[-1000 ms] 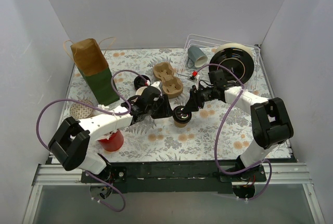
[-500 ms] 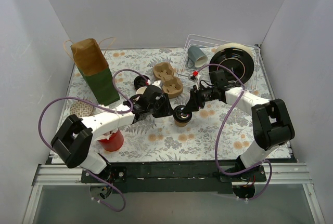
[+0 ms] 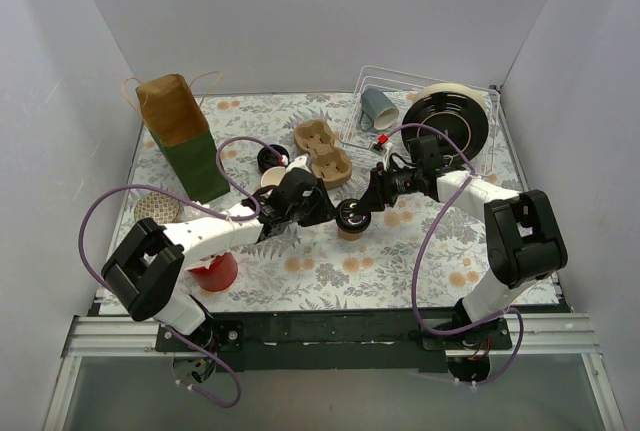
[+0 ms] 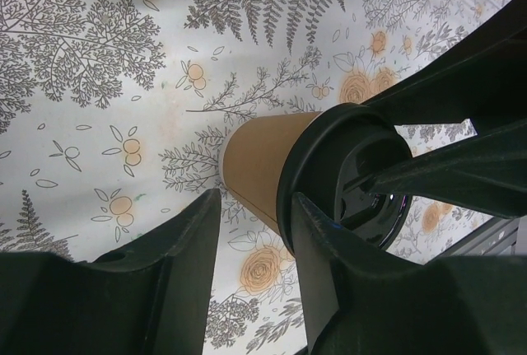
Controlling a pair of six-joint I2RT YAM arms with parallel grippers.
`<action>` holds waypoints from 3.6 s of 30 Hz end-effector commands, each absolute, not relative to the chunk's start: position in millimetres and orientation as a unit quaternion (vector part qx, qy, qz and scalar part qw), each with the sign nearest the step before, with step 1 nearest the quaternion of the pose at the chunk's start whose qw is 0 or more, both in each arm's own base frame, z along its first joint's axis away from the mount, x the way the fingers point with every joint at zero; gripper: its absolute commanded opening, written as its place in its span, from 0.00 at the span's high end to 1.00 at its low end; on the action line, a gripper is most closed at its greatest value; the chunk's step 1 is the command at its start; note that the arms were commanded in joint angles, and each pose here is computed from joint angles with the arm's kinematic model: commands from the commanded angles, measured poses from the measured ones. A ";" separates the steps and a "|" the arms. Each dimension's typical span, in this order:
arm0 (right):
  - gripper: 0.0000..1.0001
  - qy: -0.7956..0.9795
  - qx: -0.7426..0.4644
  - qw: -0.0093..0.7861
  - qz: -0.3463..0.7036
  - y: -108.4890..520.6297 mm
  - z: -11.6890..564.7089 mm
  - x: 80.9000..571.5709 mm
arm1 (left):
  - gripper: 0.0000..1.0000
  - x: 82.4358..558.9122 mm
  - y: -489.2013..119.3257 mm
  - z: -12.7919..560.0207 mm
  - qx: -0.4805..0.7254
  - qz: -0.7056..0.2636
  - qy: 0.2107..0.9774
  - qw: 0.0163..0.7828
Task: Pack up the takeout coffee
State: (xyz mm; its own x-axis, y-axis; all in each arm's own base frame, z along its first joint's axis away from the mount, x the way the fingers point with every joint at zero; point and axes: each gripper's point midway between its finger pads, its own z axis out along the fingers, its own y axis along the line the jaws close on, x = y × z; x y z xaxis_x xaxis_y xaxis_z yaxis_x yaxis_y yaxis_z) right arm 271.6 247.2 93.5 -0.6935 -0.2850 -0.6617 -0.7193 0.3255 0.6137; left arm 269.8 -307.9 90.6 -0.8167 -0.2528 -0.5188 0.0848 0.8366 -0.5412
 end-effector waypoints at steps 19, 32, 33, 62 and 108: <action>0.39 0.879 -0.192 0.198 0.389 221.0 70.6 255.8 | 0.46 285.7 -308.0 127.1 -0.016 -0.220 0.924 0.313; 0.24 0.884 -0.163 0.232 0.372 211.3 106.6 279.0 | 0.45 292.2 -321.2 125.9 -0.005 -0.223 0.926 0.303; 0.24 0.884 -0.162 0.231 0.373 210.6 106.4 278.9 | 0.45 292.6 -321.5 125.0 -0.004 -0.222 0.927 0.302; 0.30 0.865 -0.120 0.310 0.377 192.6 159.3 301.2 | 0.44 306.9 -327.0 106.9 0.018 -0.187 0.936 0.298; 0.33 0.868 -0.159 0.424 0.202 146.2 139.4 359.2 | 0.23 302.1 -334.8 151.2 0.068 -0.246 0.906 0.339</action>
